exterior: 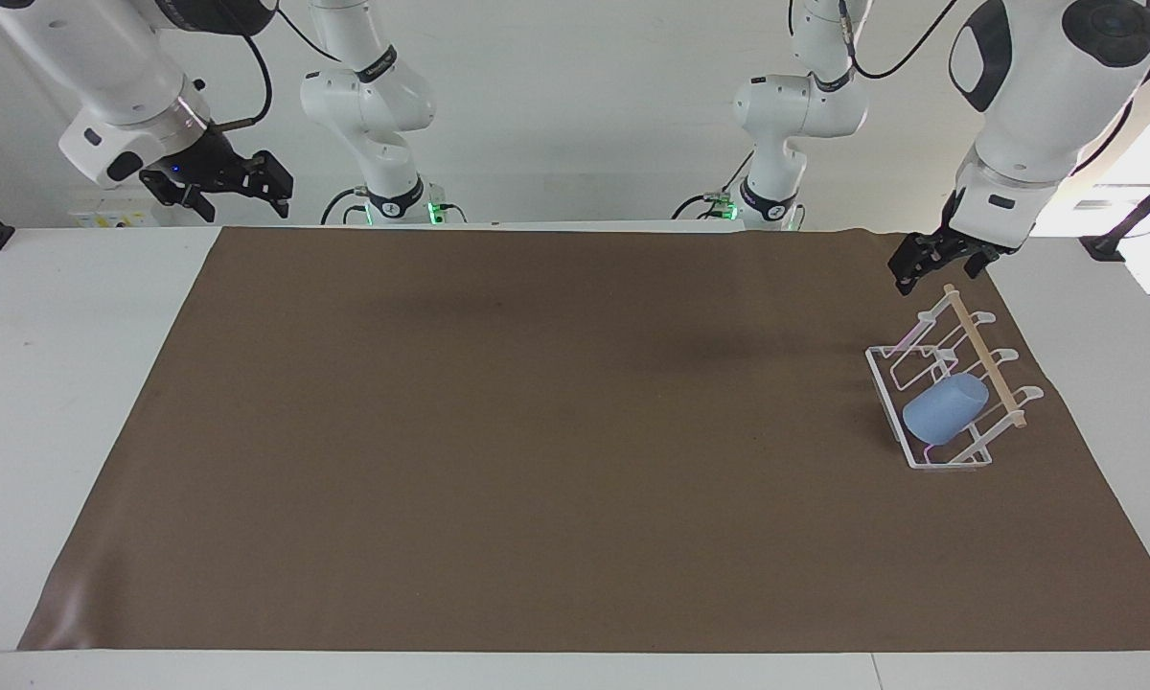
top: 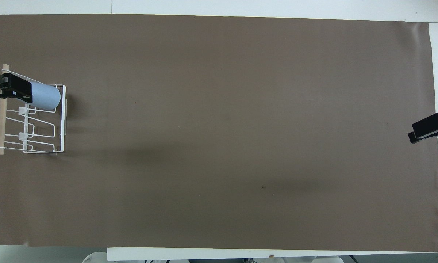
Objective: Hang cup on cup holder
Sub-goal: 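Release the cup on the rack and withdraw the left gripper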
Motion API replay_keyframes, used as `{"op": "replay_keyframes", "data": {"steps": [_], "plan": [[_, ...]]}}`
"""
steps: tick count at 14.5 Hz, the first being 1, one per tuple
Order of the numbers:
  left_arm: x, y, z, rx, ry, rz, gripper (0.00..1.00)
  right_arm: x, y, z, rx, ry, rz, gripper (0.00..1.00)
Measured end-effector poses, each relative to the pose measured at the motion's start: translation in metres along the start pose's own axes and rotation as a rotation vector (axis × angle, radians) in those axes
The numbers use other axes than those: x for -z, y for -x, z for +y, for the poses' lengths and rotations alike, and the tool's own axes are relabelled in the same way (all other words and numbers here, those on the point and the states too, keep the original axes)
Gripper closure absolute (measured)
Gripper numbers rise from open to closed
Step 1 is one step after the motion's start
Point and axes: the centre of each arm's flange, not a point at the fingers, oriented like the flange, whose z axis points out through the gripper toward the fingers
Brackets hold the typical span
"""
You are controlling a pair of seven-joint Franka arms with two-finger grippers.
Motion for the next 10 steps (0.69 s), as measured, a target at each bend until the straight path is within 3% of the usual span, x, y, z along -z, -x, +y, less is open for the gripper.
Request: {"op": "replay_keyframes", "data": {"steps": [3, 10], "plan": [[-0.003, -0.002, -0.036, -0.014, 0.036, -0.006, 0.0, 0.0, 0.0, 0.002, -0.004, -0.001, 0.0, 0.0], [-0.021, -0.017, -0.009, 0.034, 0.088, -0.044, 0.0, -0.001, 0.0, 0.005, -0.009, -0.002, -0.001, 0.0]]}}
